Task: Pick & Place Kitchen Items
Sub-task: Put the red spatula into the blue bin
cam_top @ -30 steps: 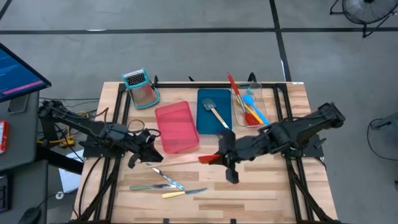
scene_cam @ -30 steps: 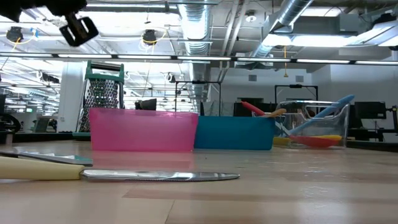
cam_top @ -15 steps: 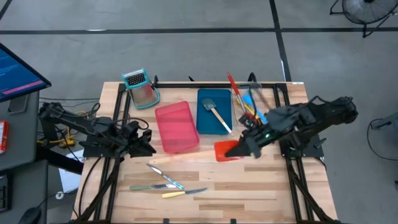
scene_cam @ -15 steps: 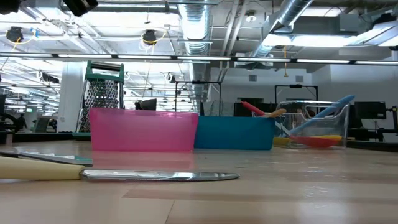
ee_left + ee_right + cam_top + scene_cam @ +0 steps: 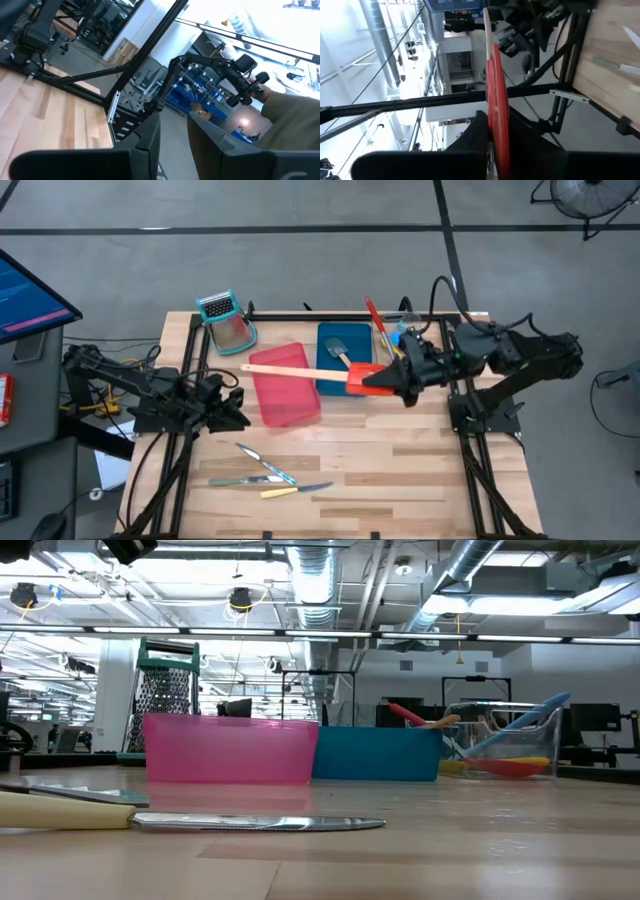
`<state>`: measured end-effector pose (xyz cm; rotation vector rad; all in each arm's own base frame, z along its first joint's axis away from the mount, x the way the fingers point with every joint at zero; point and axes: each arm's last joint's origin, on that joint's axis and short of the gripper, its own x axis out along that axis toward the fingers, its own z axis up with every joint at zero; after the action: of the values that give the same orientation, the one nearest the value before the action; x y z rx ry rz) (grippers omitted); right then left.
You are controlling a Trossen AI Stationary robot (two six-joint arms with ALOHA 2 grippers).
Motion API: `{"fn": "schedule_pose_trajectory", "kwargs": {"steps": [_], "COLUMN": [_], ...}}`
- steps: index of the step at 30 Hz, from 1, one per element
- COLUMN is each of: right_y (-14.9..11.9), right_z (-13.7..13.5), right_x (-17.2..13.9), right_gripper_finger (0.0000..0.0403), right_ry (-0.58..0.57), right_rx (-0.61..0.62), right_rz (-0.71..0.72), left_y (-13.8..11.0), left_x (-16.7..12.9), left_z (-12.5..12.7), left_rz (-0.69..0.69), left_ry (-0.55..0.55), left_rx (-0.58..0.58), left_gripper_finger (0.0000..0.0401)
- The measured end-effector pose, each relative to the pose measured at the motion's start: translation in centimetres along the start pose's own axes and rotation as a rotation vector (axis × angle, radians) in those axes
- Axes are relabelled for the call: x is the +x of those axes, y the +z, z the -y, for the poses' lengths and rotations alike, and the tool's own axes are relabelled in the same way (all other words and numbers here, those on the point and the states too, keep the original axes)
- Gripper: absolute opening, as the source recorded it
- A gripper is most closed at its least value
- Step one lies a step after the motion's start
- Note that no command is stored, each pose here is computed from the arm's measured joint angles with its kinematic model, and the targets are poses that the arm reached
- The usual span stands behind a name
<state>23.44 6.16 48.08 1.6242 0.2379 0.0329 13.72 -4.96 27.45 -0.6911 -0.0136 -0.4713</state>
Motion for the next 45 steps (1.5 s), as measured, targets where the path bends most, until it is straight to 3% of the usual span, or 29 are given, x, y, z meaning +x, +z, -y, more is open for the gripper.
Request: {"fn": "schedule_pose_trajectory", "kwargs": {"steps": [11, 18, 24, 32, 36, 45], "right_y": [1.6, 2.1, 1.5, -1.1, -3.0, -6.2], "right_z": [-1.5, -4.6, -5.4, -4.8, -4.6, -4.1], "right_x": [0.0, -1.0, -2.4, -3.1, -3.3, -4.6], "right_gripper_finger": [0.0025, 0.0025, 0.0025, 0.0025, 0.0025, 0.0029], "right_ry": [0.141, 0.453, 0.532, 0.544, 0.632, 0.754], "right_rx": [-0.135, -0.470, -0.639, -0.867, -1.027, -1.186], "right_rz": [0.064, 0.190, 0.211, 0.010, -0.118, -0.267], "left_y": [0.1, 0.2, 0.3, 0.3, 0.3, 0.3], "left_x": [0.0, 0.0, 0.0, 0.0, 0.0, 0.0], "left_z": [-0.1, -0.2, -0.3, -0.4, -0.4, -0.4], "left_rz": [0.035, 0.071, 0.103, 0.109, 0.108, 0.106], "left_ry": [0.035, 0.079, 0.119, 0.127, 0.127, 0.129], "left_rx": [-0.001, -0.001, -0.001, 0.004, 0.004, 0.047], "left_gripper_finger": [0.0081, 0.0081, 0.0081, 0.0081, 0.0081, 0.0081]}}
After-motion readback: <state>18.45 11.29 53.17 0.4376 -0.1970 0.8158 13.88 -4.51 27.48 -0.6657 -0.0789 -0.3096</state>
